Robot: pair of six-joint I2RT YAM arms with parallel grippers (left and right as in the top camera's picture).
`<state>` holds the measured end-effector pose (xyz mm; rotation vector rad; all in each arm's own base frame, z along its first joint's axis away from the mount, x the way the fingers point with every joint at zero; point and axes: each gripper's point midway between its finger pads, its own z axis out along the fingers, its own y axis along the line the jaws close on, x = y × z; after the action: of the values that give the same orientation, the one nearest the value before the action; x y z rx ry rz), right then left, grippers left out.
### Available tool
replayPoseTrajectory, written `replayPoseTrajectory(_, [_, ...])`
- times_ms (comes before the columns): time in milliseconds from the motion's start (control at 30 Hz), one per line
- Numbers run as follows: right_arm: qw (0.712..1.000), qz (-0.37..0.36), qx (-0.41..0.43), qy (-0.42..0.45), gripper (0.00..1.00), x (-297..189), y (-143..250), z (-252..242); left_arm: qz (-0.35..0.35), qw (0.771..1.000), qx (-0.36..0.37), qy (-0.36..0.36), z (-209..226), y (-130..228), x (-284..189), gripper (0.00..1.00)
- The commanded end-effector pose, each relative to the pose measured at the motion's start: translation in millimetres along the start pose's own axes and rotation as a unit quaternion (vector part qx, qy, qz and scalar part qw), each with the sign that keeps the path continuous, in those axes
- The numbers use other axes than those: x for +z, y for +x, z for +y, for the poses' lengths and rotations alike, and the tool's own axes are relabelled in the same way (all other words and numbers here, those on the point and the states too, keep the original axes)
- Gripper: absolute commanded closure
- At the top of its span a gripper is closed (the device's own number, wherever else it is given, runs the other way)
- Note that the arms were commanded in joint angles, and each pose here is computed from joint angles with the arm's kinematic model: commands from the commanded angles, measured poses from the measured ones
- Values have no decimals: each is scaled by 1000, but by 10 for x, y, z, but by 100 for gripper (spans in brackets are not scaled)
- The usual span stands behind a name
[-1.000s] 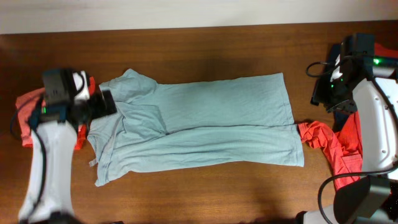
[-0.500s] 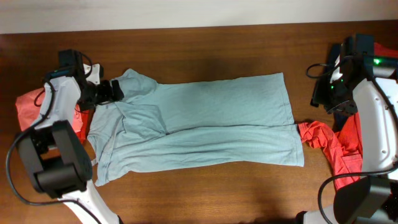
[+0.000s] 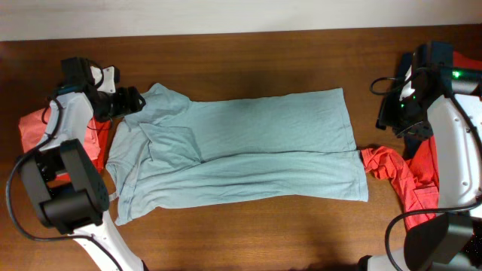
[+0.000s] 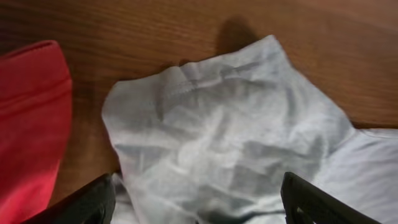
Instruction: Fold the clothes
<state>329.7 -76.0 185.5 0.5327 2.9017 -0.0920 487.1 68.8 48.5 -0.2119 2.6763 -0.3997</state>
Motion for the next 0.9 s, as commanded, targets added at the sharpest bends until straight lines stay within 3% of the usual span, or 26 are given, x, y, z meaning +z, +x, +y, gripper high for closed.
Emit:
replayPoseTrajectory(0, [1000, -11, 1, -4, 39, -84, -8, 4, 5, 1000, 4, 9, 30, 4, 151, 15])
replayPoseTrajectory(867, [1000, -10, 1, -4, 39, -83, -1, 3, 1, 1000, 5, 8, 103, 1, 342, 15])
